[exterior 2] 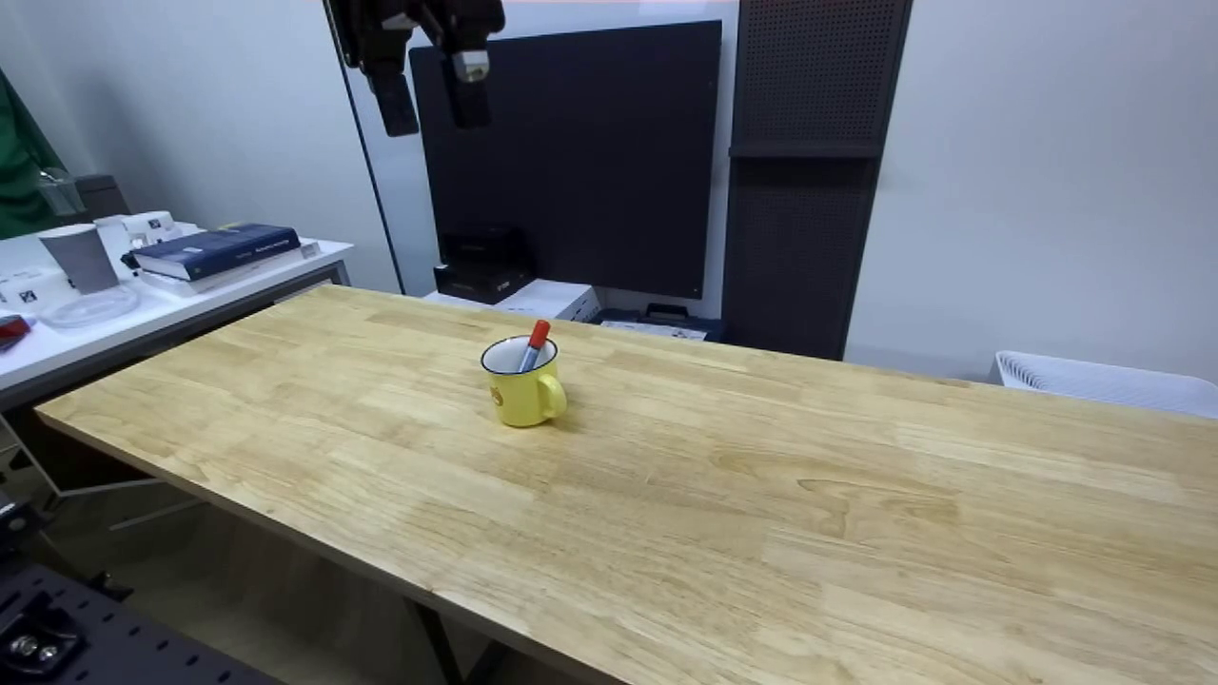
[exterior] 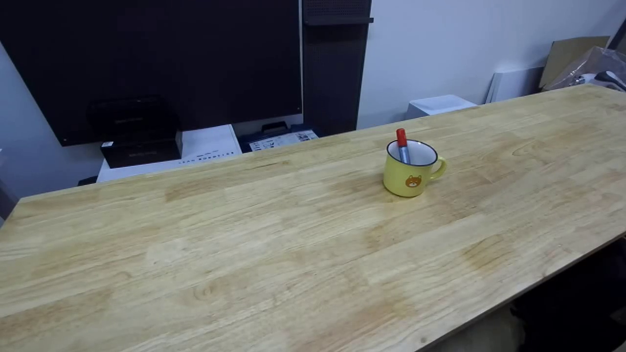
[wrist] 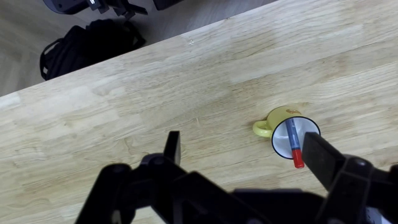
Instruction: Take the red marker out of the yellow mug
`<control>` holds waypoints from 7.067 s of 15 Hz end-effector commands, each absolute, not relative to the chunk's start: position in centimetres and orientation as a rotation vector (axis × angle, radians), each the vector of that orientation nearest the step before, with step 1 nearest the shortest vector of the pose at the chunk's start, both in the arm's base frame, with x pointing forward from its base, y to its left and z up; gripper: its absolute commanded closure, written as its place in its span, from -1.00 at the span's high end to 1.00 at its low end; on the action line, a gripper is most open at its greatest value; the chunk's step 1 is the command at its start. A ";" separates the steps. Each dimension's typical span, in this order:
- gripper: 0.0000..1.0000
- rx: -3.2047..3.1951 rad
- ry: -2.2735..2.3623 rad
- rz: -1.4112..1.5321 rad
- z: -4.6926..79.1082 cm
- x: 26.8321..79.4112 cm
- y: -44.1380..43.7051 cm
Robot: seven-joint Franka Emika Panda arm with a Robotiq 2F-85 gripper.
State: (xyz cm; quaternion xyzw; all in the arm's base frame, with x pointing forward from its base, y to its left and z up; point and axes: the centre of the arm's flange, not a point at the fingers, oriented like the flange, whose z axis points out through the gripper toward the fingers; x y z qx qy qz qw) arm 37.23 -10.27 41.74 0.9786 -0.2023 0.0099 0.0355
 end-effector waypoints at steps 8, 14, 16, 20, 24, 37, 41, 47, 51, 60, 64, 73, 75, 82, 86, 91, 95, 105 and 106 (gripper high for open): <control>1.00 2.873 -0.785 0.096 39.1 40.1 -15.5; 1.00 2.980 -0.667 0.114 34.1 45.4 -17.9; 1.00 3.058 -0.559 0.077 32.4 48.6 -17.0; 1.00 3.100 -0.453 -0.014 30.7 48.1 -14.4; 1.00 3.113 -0.383 -0.097 29.8 50.3 -14.0; 1.00 3.050 -0.090 -0.118 22.1 61.4 -8.9; 1.00 3.068 -0.060 -0.093 21.0 60.9 -7.3; 1.00 3.067 -0.034 -0.094 19.2 62.8 -5.6; 1.00 3.048 0.004 -0.105 18.4 62.9 -3.5; 1.00 3.051 -0.055 -0.051 17.1 60.7 -0.3; 1.00 3.084 -0.191 0.019 16.0 59.1 -0.3; 0.48 3.041 -0.394 0.140 17.4 54.9 -0.3; 0.19 3.030 -0.428 0.157 17.7 54.3 -0.6; -0.79 3.000 -0.464 0.185 17.9 53.2 -4.1; 0.12 3.010 -0.351 0.171 18.2 54.1 -3.6; 0.80 3.012 -0.262 0.187 19.1 55.2 -3.5; 1.00 3.029 -0.207 0.192 19.1 56.0 -3.3; 0.50 3.074 -0.105 0.153 16.9 57.1 -4.0; 0.46 3.075 -0.103 0.151 16.7 57.1 -4.1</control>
